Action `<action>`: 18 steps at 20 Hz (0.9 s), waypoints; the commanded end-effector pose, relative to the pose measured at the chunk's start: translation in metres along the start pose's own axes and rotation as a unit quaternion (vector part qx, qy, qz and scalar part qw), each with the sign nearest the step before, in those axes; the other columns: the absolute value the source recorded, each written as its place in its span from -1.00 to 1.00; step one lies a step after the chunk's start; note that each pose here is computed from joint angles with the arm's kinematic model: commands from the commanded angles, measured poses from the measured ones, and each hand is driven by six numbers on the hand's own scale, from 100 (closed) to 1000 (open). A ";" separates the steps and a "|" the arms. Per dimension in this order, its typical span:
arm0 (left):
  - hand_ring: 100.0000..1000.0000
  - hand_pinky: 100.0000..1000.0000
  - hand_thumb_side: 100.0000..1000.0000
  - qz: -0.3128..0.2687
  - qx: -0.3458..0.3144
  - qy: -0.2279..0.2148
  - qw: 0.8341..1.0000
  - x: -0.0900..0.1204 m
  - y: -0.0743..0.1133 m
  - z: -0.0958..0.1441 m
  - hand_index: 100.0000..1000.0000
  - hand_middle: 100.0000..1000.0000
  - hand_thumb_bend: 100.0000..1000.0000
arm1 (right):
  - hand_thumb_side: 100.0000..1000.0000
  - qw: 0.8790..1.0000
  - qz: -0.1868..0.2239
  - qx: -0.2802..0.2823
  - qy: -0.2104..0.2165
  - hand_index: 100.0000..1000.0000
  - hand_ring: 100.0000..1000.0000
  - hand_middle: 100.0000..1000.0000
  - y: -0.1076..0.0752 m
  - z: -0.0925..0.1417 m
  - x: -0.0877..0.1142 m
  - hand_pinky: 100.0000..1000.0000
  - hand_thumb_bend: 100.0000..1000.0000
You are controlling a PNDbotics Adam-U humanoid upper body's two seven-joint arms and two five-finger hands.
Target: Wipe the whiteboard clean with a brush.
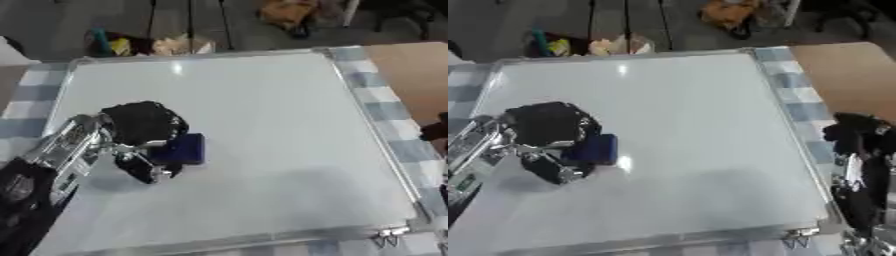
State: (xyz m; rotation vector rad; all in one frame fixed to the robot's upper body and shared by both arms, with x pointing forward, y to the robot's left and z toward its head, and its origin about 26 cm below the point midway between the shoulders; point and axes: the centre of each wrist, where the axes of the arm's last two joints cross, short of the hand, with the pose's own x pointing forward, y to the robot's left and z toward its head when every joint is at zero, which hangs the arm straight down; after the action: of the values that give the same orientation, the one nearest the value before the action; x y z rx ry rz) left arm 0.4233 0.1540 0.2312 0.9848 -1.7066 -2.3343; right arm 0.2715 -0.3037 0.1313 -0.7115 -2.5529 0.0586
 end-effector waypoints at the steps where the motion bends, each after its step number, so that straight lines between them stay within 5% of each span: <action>1: 0.11 -0.04 -0.15 -0.001 0.007 0.036 0.999 -0.016 0.009 0.019 -0.55 -0.38 -1.00 | 0.32 1.000 0.000 0.000 -0.013 0.28 -0.04 -0.24 -0.003 -0.005 0.004 -0.18 -1.00; 18: 0.09 -0.04 -0.04 0.120 -0.067 0.209 0.968 -0.098 -0.008 0.093 -0.55 -0.43 -1.00 | 0.32 1.000 0.000 0.004 -0.015 0.28 -0.05 -0.25 -0.002 -0.005 0.004 -0.18 -1.00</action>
State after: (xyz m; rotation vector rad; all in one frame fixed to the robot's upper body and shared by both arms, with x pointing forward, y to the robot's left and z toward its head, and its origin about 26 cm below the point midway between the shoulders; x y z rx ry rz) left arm 0.4531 0.2599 0.2649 1.0350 -1.4130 -1.9383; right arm 0.2715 -0.3037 0.1312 -0.7100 -2.5538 0.0627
